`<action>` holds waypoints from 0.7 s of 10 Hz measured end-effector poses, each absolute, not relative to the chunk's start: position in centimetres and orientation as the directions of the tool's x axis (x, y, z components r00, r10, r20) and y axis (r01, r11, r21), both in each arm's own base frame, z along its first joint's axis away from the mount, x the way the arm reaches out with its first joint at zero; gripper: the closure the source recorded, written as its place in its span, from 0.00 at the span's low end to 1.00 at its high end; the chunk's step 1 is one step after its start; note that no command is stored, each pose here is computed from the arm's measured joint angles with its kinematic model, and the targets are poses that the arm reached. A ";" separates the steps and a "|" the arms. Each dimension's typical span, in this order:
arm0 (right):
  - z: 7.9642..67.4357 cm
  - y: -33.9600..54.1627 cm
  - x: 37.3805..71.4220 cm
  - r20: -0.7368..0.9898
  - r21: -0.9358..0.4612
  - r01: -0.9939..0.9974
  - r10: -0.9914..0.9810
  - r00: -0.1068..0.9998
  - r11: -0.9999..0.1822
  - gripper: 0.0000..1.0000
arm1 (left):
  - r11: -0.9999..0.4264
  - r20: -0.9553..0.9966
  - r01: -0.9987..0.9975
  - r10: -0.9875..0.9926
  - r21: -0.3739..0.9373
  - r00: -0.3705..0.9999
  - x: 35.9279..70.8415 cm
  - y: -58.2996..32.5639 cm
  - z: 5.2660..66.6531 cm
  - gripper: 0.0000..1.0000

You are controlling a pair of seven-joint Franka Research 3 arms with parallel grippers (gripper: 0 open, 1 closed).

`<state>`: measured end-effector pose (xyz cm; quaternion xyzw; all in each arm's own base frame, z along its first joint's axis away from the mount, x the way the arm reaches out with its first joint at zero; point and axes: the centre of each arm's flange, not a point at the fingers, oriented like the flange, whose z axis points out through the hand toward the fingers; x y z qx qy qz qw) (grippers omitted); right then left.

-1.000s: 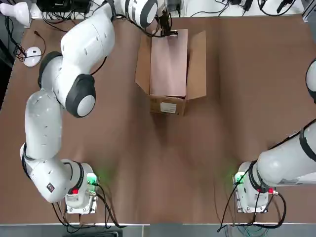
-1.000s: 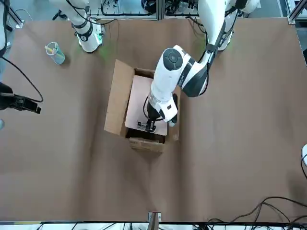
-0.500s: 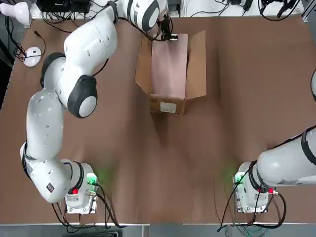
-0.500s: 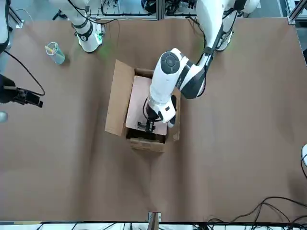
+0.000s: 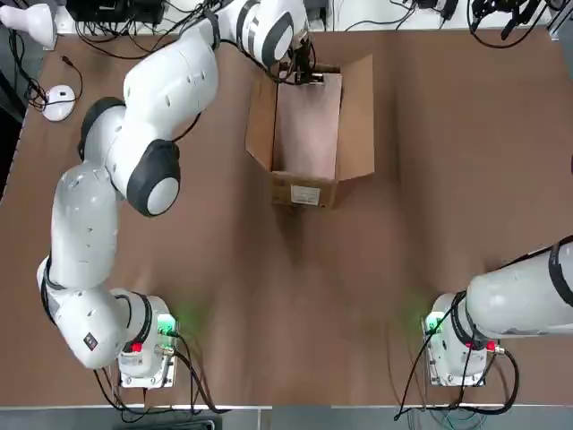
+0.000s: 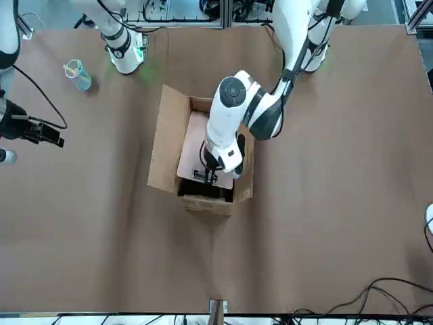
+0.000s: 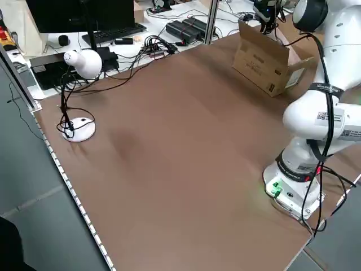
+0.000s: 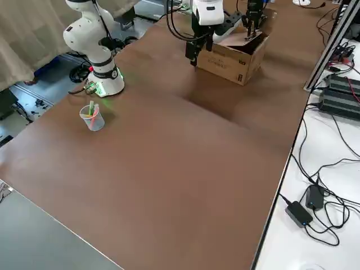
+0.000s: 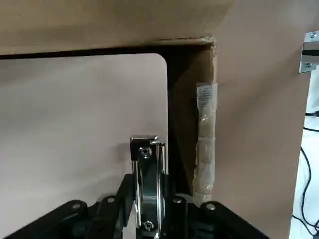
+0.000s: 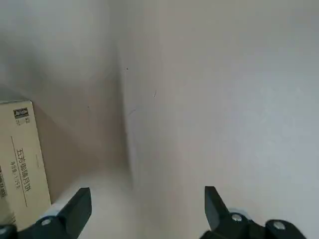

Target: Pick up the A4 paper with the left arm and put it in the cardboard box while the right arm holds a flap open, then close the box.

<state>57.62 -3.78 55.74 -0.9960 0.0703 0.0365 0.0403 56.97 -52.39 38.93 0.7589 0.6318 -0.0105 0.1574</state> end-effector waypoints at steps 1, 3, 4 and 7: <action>55.8 -3.8 57.6 -0.078 -0.075 -0.142 -0.136 0.988 -0.987 0.00 | -0.153 -0.213 0.963 0.956 0.222 0.201 57.0 -52.4 38.7 0.78; 55.8 -3.8 57.6 -0.077 -0.075 -0.142 -0.136 0.988 -0.987 0.00 | -0.153 -0.210 0.964 0.957 0.218 0.200 57.0 -52.3 38.4 0.88; 55.8 -3.8 57.6 -0.077 -0.075 -0.142 -0.136 0.988 -0.987 0.00 | -0.154 -0.208 0.964 0.957 0.217 0.200 57.0 -52.3 38.3 0.76; 55.8 -3.8 57.6 -0.077 -0.075 -0.142 -0.136 0.988 -0.987 0.00 | -0.177 -0.202 0.954 0.952 0.243 0.228 57.7 -51.6 39.5 0.32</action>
